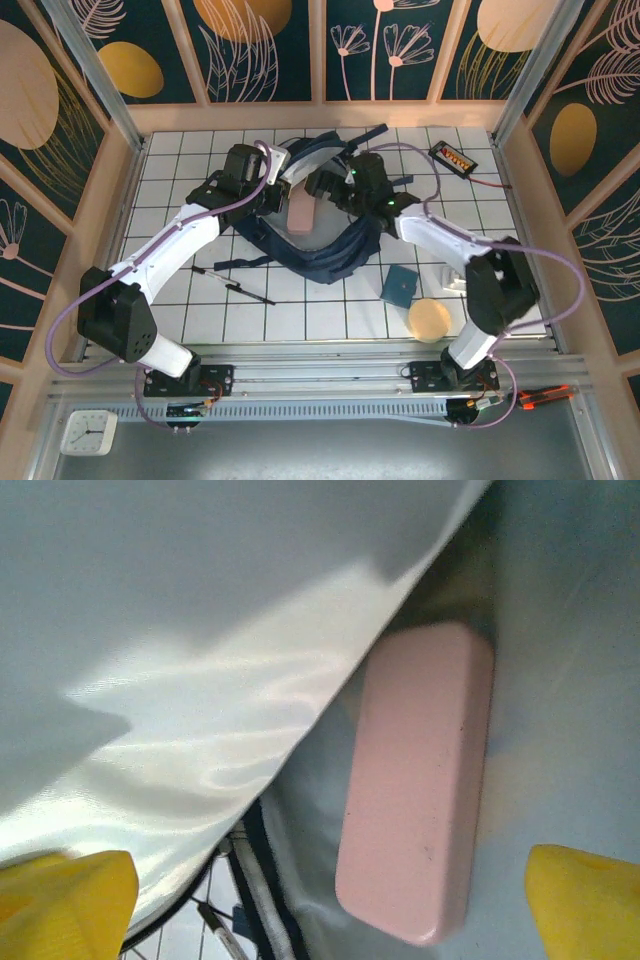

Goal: Pack books, pencil case, and school supplies into a backpack

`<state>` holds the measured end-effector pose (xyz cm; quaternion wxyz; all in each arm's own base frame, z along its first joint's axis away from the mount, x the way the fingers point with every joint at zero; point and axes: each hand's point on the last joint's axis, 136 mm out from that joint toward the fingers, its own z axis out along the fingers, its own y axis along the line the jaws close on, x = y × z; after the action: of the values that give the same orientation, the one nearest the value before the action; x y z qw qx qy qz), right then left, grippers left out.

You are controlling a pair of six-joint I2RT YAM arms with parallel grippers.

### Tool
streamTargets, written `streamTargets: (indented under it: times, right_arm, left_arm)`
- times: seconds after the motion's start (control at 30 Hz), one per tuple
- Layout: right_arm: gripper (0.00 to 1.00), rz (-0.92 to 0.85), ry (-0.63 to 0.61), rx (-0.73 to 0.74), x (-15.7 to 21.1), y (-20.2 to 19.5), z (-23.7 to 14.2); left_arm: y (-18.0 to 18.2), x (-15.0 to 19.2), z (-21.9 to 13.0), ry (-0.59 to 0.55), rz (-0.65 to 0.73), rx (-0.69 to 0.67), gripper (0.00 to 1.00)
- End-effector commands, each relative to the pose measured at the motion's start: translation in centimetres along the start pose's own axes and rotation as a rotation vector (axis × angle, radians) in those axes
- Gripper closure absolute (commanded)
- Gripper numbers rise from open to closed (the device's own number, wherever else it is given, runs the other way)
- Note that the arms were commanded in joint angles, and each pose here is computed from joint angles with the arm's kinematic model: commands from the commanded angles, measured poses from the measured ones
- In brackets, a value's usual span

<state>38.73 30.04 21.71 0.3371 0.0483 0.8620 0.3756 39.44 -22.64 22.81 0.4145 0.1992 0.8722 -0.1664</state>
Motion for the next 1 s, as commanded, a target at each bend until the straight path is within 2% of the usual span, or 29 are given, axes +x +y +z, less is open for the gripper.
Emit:
streamTargets:
  times: [0.0, 0.1, 0.27, 0.4, 0.67, 0.97]
  right_arm:
    - [0.01, -0.059, -0.083, 0.217, -1.3, -2.6, -5.3]
    - [0.01, 0.014, -0.037, 0.392, -0.4, -6.3, -9.5]
    - [0.01, 0.206, 0.225, 0.696, 6.5, -13.3, -15.3]
    - [0.01, 0.255, 0.364, 0.793, 11.6, -16.1, -17.8]
    - [0.01, 0.299, 0.447, 0.847, 15.8, -20.5, -17.3]
    - [0.01, 0.254, 0.481, 0.816, 15.6, -22.2, -13.5]
  left_arm:
    - [-2.0, -4.6, -1.3, -0.18, 0.025, 0.082, 1.0]
    - [-2.0, -4.6, -1.3, -0.18, 0.025, 0.083, 1.0]
    - [-2.0, -4.7, -1.3, -0.18, 0.027, 0.084, 1.0]
    - [-2.0, -4.7, -1.4, -0.179, 0.026, 0.085, 1.0]
    - [-2.2, -4.2, -1.6, -0.171, 0.007, 0.094, 1.0]
    - [-2.1, -4.0, -1.6, -0.166, -0.001, 0.093, 1.0]
